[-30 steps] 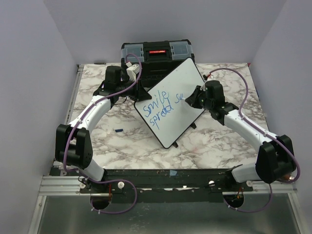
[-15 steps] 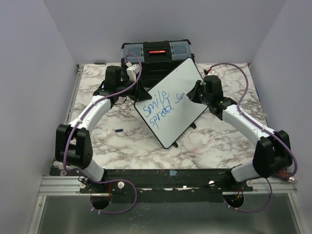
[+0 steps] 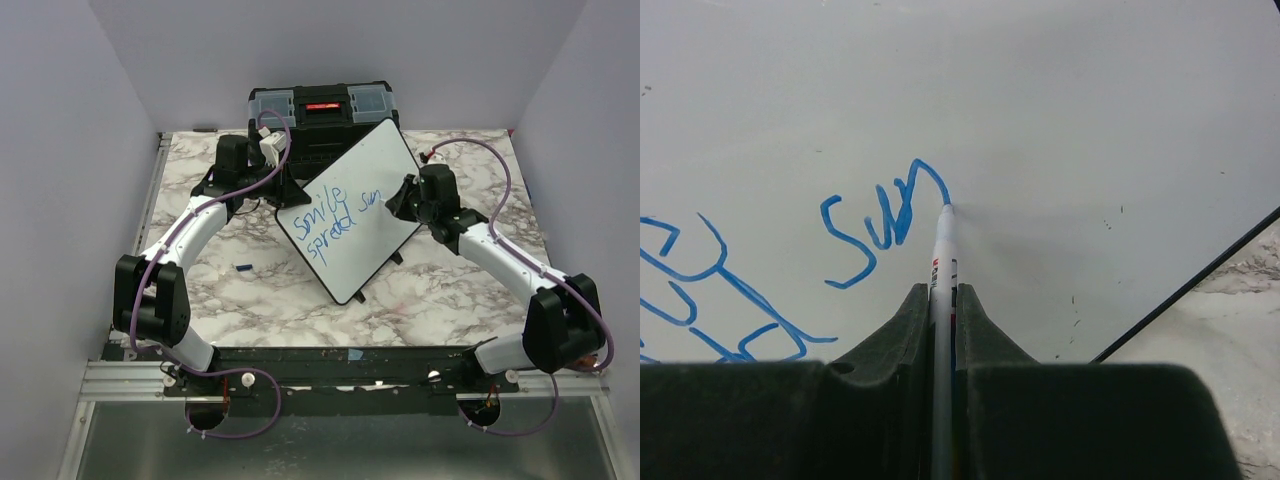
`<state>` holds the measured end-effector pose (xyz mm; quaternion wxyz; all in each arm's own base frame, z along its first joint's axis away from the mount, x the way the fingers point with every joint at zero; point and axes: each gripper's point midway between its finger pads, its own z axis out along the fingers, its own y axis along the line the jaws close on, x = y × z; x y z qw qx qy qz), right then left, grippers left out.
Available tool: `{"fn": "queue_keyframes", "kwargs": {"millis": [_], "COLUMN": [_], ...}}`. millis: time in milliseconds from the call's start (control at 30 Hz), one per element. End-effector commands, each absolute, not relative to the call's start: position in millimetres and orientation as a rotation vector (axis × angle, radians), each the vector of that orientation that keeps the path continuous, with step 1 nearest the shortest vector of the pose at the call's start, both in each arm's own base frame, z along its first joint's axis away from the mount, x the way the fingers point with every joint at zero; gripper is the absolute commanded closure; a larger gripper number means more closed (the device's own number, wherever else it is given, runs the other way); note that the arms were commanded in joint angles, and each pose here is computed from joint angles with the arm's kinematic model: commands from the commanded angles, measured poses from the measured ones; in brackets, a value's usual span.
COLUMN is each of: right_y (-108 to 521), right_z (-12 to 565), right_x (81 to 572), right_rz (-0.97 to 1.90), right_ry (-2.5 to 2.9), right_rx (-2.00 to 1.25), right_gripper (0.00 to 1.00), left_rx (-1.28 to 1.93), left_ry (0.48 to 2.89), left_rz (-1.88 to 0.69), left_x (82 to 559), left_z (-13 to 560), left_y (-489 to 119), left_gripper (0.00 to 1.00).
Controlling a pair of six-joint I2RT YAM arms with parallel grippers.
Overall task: Write a sentence on the whiteboard
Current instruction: Write a sentence on the whiteboard stand.
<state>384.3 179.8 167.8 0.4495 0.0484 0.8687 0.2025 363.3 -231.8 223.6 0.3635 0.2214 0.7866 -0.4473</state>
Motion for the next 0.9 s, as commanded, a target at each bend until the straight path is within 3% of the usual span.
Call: {"fn": "queue_keyframes", "kwargs": {"millis": [0,867], "right_y": [185.9,168.5], "right_z": [140.8,185.3], "right_x": [359.9,343.8], "right_rz": [0.553,0.513], "right_ry": [2.254,2.143], "right_rx": [0.082,0.039], "right_gripper": [0.99,0.99], "left_rx": [0.694,0.692], "left_ry": [1.844,1.842], "left_rz": [-1.065,-1.063], "left_x": [371.3,370.9], "left_z": [252.7,254.1], "left_y": [-234.3,-234.1], "left_gripper": [1.0,1.0]}}
